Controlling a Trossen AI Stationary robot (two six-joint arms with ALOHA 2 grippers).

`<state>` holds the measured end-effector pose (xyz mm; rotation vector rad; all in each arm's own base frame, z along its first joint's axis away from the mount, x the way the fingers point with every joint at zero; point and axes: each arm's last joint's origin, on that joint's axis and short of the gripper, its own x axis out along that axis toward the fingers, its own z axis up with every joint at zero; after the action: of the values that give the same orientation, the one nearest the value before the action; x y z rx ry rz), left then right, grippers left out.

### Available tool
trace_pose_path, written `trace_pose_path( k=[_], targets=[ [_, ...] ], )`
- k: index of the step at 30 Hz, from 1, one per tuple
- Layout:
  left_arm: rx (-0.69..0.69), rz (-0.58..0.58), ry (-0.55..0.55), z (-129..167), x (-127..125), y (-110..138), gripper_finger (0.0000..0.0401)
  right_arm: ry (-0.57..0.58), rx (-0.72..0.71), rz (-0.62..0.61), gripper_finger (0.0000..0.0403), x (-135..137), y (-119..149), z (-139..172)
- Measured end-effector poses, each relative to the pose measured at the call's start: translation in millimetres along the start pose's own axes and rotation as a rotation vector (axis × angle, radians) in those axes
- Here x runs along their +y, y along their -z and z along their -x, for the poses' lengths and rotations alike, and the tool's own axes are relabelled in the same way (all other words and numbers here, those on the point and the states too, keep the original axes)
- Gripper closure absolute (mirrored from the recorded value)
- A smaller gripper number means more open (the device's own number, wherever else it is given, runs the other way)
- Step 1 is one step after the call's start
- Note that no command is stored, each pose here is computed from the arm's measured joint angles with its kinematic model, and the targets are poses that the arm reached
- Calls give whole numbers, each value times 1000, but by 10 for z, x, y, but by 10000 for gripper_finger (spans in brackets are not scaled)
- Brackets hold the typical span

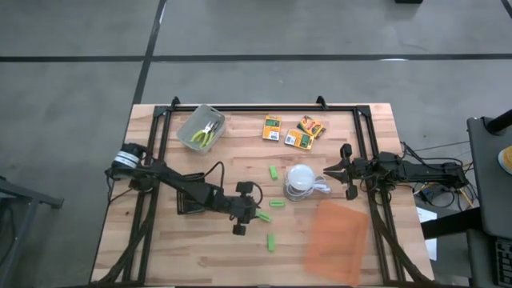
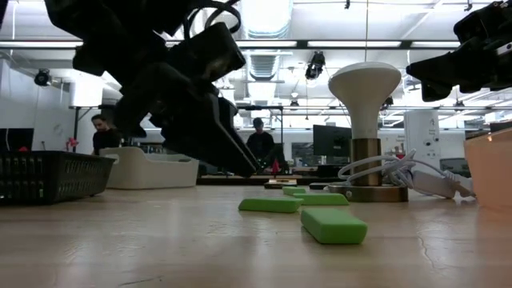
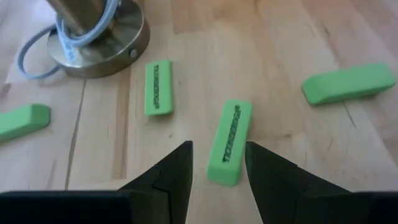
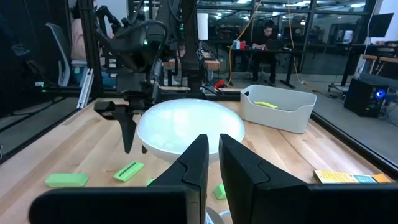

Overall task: Pick & Place School Supplies
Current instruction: Put the green eraser into the black bin

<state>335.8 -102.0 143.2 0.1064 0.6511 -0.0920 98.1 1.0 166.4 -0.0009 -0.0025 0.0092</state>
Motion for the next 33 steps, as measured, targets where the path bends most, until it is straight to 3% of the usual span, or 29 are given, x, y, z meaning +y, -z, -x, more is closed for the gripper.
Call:
trace_pose_path(
  k=[18,33],
  targets=[
    [35,-22,62,-289,-31,64,249,0,0,0,367,0,0,0],
    [49,60,58,-352,-19,105,271,0,0,0,367,0,0,0]
  ],
)
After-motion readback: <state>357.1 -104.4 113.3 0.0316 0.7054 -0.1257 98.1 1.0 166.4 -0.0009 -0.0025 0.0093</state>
